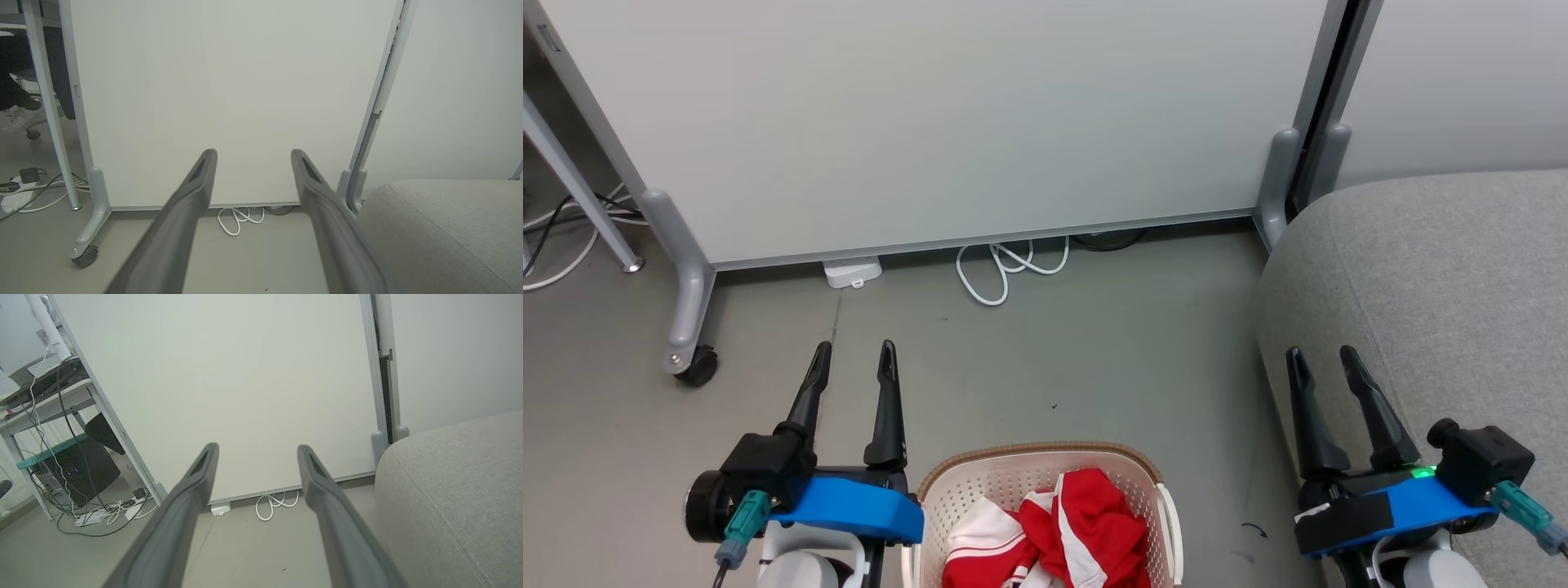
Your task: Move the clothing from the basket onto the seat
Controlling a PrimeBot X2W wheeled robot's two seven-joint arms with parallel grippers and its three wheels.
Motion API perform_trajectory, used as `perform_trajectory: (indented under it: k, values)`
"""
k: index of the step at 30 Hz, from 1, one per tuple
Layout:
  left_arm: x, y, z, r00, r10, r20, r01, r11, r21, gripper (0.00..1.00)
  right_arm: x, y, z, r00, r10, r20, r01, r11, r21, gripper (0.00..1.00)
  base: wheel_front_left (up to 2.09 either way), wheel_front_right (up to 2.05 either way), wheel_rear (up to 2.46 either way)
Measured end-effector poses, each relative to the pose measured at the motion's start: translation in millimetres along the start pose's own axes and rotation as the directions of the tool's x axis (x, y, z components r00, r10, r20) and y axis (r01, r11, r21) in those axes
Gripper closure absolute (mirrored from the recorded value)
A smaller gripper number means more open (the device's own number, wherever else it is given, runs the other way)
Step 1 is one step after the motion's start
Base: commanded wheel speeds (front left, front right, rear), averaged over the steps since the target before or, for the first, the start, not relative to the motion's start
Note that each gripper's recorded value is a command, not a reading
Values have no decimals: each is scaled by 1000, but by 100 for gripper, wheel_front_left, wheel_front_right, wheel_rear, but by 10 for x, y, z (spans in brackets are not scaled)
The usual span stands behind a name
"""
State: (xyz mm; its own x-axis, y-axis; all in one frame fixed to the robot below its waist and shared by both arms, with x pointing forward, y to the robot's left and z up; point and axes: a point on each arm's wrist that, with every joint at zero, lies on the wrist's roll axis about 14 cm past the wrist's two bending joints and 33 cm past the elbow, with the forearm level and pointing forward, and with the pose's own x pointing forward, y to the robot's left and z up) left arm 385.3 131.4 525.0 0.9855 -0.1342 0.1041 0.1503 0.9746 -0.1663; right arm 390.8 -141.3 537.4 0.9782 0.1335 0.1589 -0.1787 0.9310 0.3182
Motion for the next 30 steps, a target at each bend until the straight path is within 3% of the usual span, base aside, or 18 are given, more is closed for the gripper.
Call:
perform_trajectory:
  k: [30]
  values:
    - [-23,-116,-28,998,-58,12,56,995,77,0,-1,74,-6,999,42,12,-40,991,-129,0,0,0,0]
